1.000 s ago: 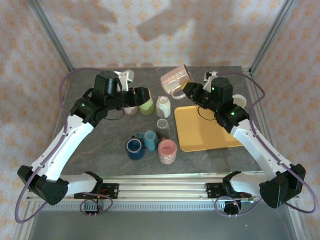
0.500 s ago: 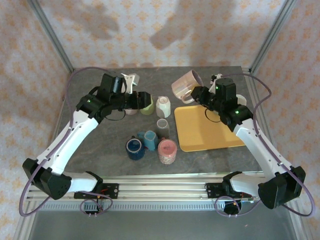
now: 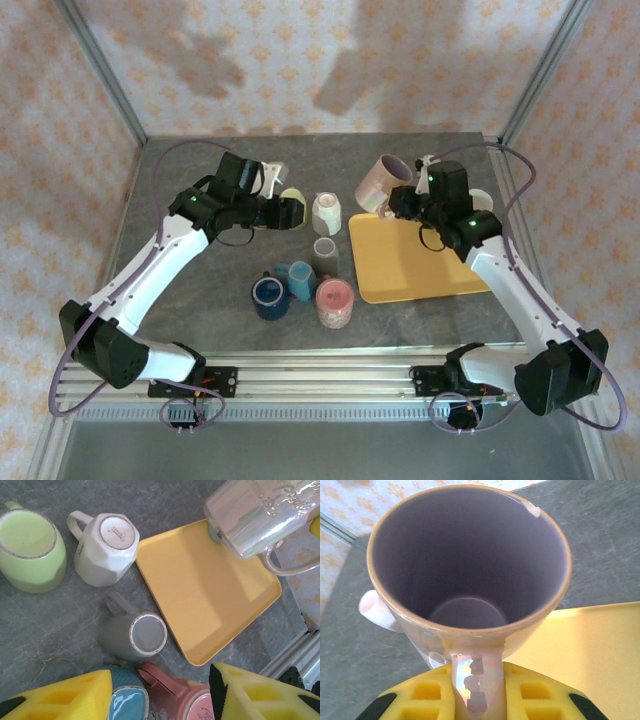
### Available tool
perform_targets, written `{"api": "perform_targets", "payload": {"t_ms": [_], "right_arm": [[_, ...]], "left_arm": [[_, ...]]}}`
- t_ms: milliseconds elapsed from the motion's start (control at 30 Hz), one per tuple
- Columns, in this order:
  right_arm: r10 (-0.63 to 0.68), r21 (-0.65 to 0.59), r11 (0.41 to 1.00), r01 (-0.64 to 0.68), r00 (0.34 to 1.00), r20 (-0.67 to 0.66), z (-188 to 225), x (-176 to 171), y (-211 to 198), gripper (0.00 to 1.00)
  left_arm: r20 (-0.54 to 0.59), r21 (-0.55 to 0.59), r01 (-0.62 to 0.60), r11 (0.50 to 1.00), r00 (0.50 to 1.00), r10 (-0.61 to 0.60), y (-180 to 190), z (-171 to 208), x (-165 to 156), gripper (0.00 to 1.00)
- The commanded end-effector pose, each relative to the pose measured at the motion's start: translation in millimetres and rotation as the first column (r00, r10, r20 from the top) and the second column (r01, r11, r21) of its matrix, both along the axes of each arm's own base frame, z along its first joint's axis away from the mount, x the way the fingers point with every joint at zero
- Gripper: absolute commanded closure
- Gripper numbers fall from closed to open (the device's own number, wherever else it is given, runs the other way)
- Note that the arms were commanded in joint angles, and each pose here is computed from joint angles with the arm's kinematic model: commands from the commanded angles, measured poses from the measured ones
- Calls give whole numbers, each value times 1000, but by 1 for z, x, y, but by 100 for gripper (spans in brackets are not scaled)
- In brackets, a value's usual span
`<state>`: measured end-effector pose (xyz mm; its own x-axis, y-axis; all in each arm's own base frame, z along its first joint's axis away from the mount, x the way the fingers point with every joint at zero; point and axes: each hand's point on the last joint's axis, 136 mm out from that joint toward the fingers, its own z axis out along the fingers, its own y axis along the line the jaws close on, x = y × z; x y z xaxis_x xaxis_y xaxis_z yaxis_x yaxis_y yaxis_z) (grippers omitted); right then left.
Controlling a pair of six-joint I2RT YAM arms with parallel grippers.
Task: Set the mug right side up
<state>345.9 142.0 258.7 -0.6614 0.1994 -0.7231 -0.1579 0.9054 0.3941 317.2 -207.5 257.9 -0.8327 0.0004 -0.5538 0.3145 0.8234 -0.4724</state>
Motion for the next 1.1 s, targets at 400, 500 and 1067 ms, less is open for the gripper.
{"api": "perform_targets", "payload": {"t_ms": [400, 500, 1067], "right_arm": [[-97, -252, 960, 118, 991, 97, -36, 32, -39, 100], [-114, -286, 947, 143, 987, 115, -49, 34, -46, 100], [-116, -449, 872, 195, 974, 196, -92, 48, -66, 100]], "left_arm": [[0, 103, -11, 995, 1000, 11, 16, -27, -2, 42], [-1, 109, 3, 994, 1000, -3, 16, -30, -4, 42], [44, 110, 53, 992, 997, -59, 13, -33, -6, 42]]}}
